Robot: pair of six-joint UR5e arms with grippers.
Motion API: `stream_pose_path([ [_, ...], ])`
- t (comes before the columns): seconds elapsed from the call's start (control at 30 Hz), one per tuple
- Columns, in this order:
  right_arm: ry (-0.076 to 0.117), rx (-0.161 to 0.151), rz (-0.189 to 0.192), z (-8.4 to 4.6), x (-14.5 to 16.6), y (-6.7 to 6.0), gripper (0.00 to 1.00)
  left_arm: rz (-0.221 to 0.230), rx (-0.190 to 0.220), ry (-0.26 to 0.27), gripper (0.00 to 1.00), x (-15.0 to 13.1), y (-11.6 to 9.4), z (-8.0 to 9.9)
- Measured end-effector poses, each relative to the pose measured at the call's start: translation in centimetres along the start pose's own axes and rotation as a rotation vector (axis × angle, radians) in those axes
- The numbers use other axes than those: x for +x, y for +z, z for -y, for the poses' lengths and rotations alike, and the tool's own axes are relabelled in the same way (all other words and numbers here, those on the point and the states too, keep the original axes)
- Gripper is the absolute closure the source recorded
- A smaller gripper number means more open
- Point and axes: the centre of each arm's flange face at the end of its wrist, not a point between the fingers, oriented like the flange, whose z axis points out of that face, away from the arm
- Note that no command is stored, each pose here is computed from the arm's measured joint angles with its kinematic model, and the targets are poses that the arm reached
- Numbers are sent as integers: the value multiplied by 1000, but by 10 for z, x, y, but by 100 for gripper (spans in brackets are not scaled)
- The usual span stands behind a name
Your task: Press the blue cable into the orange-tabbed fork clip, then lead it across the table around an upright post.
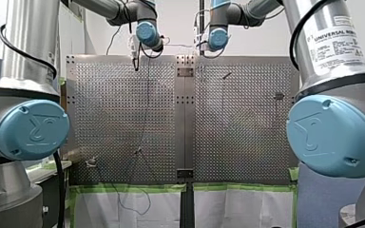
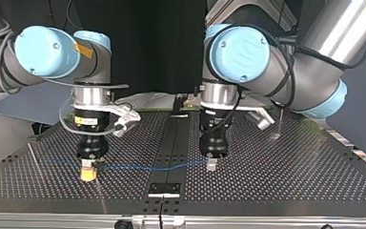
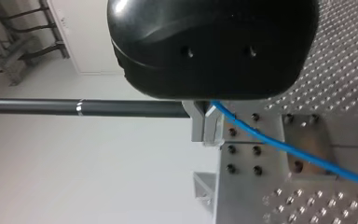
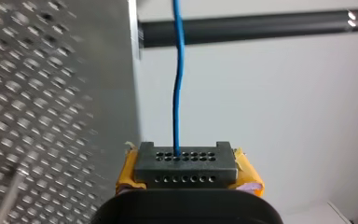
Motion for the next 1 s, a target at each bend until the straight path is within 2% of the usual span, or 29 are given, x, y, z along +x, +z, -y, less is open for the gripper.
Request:
stream_pose_path([
  [0.27,3,-48,-36,-28,43,-8,100,-64,52,8,100,16,11,27],
  [0.4,4,-70,-47,-41,55,-9,100,-90,69,15,100,24,16,41],
  [0.63,-6,-108,-28,-67,45,-4,100,-142,98,28,100,39,18,64],
  [0.83,-2,-118,1,-95,27,1,100,-183,120,41,100,52,15,90],
  [1.0,-8,-148,2,-121,23,9,100,-216,122,68,100,64,9,112],
])
